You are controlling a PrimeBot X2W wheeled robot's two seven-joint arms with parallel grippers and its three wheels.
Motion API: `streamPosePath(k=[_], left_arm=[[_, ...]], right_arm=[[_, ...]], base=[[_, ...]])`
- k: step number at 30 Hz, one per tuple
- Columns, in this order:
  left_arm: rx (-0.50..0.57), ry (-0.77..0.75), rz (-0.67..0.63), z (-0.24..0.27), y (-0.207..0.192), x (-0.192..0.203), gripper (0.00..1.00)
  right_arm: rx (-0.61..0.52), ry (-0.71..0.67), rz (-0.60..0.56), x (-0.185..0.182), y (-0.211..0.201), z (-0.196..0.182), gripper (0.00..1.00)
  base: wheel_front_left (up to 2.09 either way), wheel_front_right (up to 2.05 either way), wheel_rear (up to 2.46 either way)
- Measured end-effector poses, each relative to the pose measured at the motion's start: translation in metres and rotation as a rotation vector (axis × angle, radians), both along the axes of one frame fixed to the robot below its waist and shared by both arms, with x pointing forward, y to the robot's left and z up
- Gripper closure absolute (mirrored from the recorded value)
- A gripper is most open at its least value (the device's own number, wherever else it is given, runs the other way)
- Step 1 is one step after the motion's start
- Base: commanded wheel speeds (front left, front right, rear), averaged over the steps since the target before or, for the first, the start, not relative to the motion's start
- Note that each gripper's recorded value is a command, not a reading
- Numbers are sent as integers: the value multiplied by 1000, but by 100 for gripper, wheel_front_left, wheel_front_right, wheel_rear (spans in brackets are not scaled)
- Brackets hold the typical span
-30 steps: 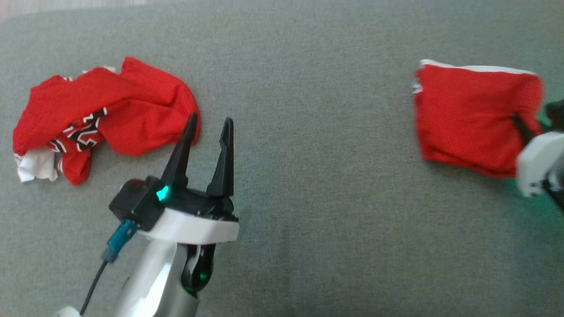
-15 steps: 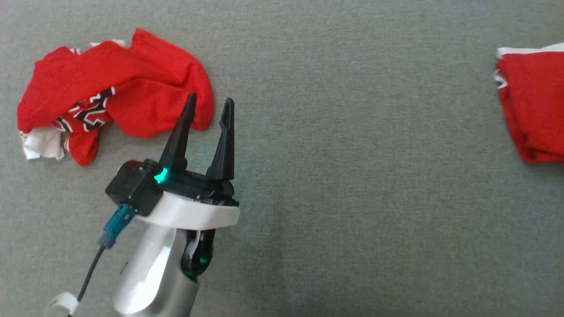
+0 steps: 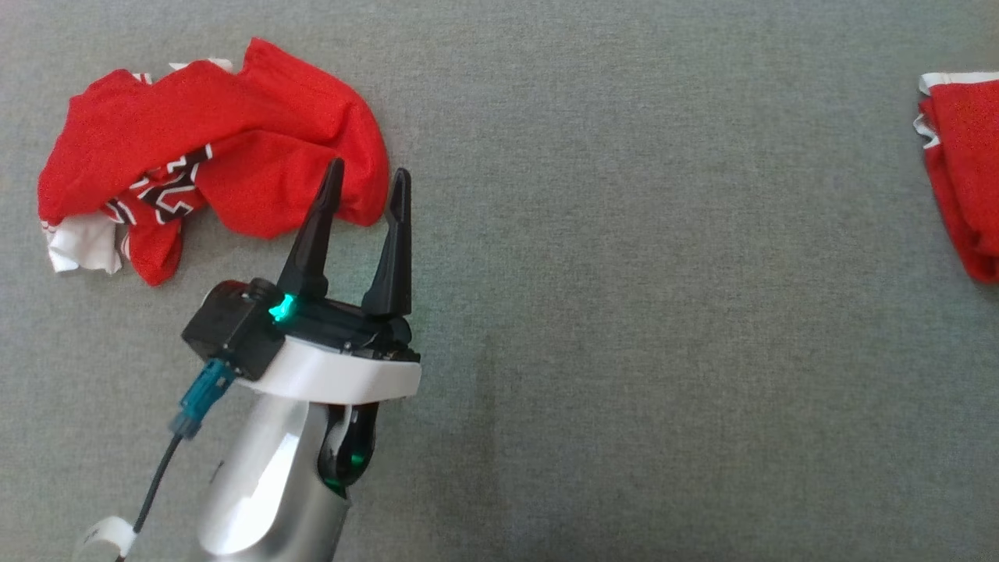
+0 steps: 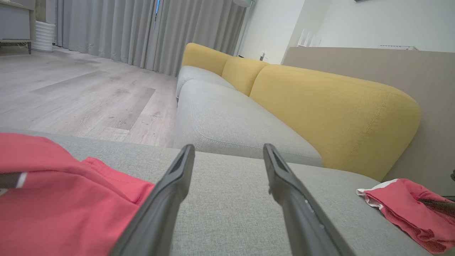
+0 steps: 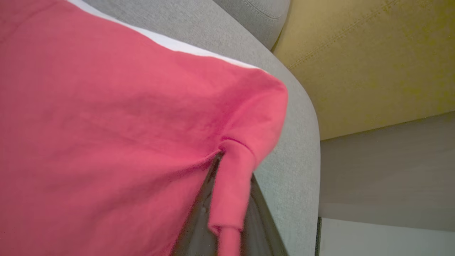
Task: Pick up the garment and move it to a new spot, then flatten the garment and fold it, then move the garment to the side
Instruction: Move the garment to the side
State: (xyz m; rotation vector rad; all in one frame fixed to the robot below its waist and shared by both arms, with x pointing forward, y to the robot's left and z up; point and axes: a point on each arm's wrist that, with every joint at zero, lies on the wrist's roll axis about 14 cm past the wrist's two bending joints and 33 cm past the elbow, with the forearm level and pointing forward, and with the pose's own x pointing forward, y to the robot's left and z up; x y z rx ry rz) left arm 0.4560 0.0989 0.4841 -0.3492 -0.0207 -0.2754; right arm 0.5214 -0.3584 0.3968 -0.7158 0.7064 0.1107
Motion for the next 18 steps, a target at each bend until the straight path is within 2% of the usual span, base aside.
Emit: streamPosePath(k=[2,3,4,6,10,15,18], left_arm=[[-1,-4,-2,2,-1,0,0],[-1,-4,-2,2,-1,0,0],[-1,-6,-3,3,-1,0,0],[0,-14,-6,6,-2,-1,0],[-1,-34,-1,14,-1,-1,0],[-7,-79,3,33,-1,-5,0],[-8,-99,18,42,3,-11,0]], right_arm=[[13,-1,-28,-3,-3,-1,100],[13,-1,-28,-3,-3,-1,66],[25,-10,-43,-3,-3,0,0],[69,-35,-99,-4,-5,3,0],[99,-107,-120,-2,-6,21,0],[161,-269,-126,9,0,66,0],[233,-374,-106,14,19,92,0]], base=[[0,0,0],[0,0,0],[0,0,0],[0,0,0],[0,0,0],[0,0,0],[0,0,0]])
